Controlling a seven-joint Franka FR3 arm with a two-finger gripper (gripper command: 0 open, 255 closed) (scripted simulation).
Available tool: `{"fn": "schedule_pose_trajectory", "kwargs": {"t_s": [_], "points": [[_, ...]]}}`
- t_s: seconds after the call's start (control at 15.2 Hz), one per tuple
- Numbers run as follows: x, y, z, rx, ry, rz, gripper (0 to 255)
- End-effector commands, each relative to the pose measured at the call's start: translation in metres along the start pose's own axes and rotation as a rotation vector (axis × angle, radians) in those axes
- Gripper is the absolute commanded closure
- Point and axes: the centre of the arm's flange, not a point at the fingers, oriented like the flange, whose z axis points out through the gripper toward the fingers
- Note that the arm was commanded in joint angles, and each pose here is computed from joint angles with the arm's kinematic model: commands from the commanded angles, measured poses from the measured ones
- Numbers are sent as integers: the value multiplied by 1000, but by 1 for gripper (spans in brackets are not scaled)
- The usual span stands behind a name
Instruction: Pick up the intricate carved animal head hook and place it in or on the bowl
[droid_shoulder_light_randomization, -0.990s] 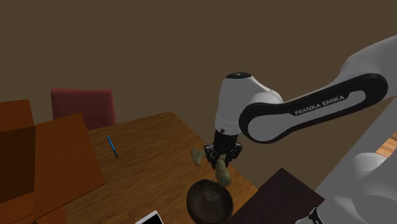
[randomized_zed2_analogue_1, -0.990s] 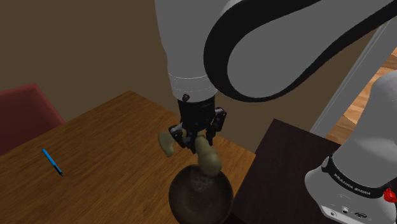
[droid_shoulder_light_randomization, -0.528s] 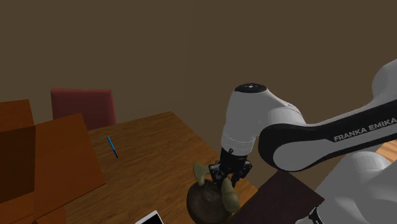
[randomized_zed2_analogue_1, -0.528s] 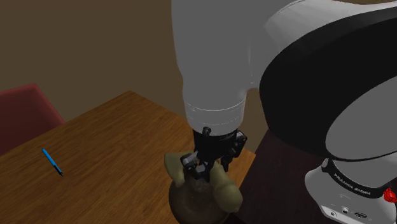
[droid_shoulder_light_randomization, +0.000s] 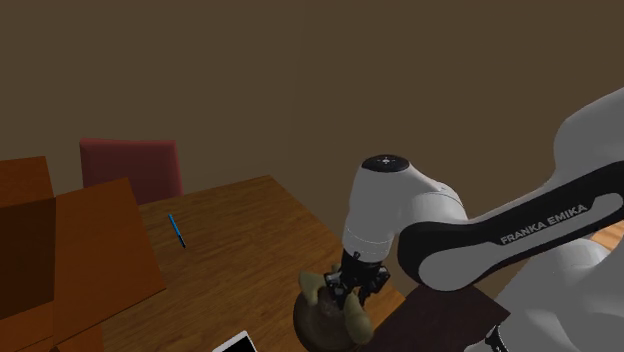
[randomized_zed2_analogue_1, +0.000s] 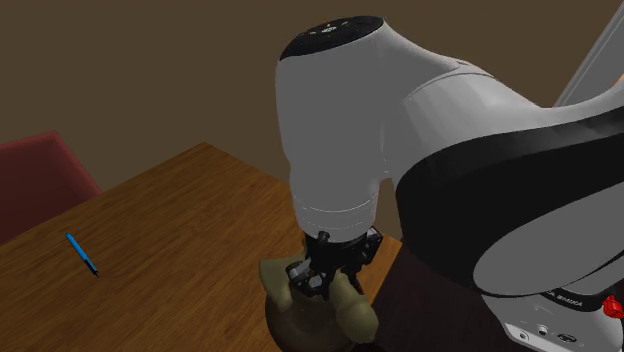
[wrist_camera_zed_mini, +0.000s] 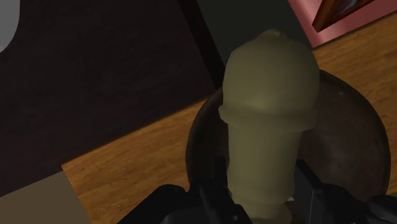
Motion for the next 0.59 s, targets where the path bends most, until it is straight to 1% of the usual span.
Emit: {"fn": "schedule_pose_trajectory", "kwargs": {"t_s": [0.0, 0.33, 0.53], "points": [[0, -1, 11, 1, 0, 0, 255], [1, -2, 35, 1, 0, 0, 255], [1, -2, 35, 1, 0, 0, 255]]}}
